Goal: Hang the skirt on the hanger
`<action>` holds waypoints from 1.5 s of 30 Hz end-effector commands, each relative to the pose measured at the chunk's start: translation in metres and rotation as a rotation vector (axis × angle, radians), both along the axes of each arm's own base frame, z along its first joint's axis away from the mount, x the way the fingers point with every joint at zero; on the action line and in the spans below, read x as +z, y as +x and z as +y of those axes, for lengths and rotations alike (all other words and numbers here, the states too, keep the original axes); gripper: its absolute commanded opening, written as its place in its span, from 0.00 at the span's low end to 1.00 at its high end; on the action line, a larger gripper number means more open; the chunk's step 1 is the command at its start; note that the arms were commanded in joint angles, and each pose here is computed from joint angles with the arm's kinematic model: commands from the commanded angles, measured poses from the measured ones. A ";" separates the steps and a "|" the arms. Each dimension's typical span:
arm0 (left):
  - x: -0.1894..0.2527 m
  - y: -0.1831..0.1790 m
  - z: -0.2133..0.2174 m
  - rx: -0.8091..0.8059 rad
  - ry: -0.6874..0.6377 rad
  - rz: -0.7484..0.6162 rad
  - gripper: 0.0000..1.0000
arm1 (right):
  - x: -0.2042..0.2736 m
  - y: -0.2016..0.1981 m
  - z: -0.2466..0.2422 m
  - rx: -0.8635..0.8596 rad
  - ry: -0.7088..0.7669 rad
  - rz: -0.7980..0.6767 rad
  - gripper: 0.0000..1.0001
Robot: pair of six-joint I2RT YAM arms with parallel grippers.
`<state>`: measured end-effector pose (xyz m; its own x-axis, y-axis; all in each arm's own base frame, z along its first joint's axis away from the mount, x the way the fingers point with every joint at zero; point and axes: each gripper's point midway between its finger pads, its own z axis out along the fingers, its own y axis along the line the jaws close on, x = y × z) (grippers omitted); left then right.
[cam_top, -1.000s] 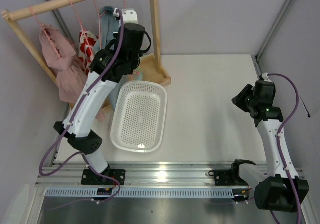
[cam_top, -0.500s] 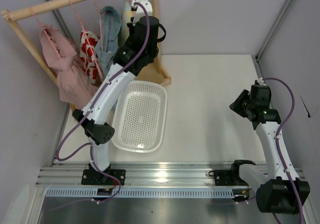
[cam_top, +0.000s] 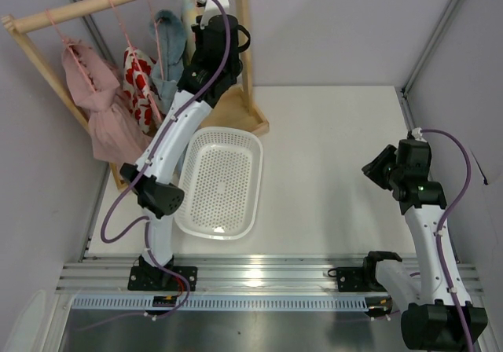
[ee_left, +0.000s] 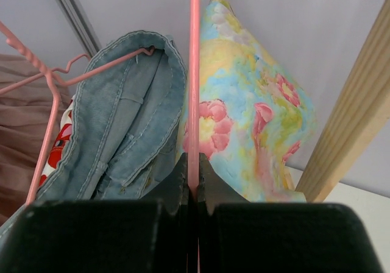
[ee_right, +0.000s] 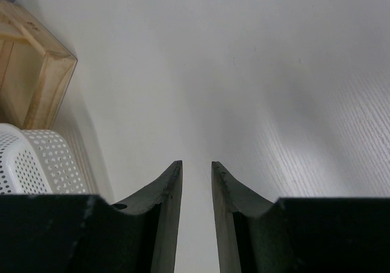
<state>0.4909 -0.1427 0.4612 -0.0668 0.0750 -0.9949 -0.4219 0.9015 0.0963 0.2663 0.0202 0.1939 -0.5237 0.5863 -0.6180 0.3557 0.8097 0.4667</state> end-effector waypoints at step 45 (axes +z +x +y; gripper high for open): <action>0.059 -0.073 -0.055 -0.397 -0.223 -0.059 0.99 | 0.051 0.020 0.039 0.252 0.030 -0.188 0.64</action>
<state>0.4619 -0.2029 0.4750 -0.0617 -0.1060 -0.9925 -0.1392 0.9855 -0.0966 0.2733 0.0419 0.2028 -0.5705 0.5392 -0.6195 0.2268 0.8284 0.5122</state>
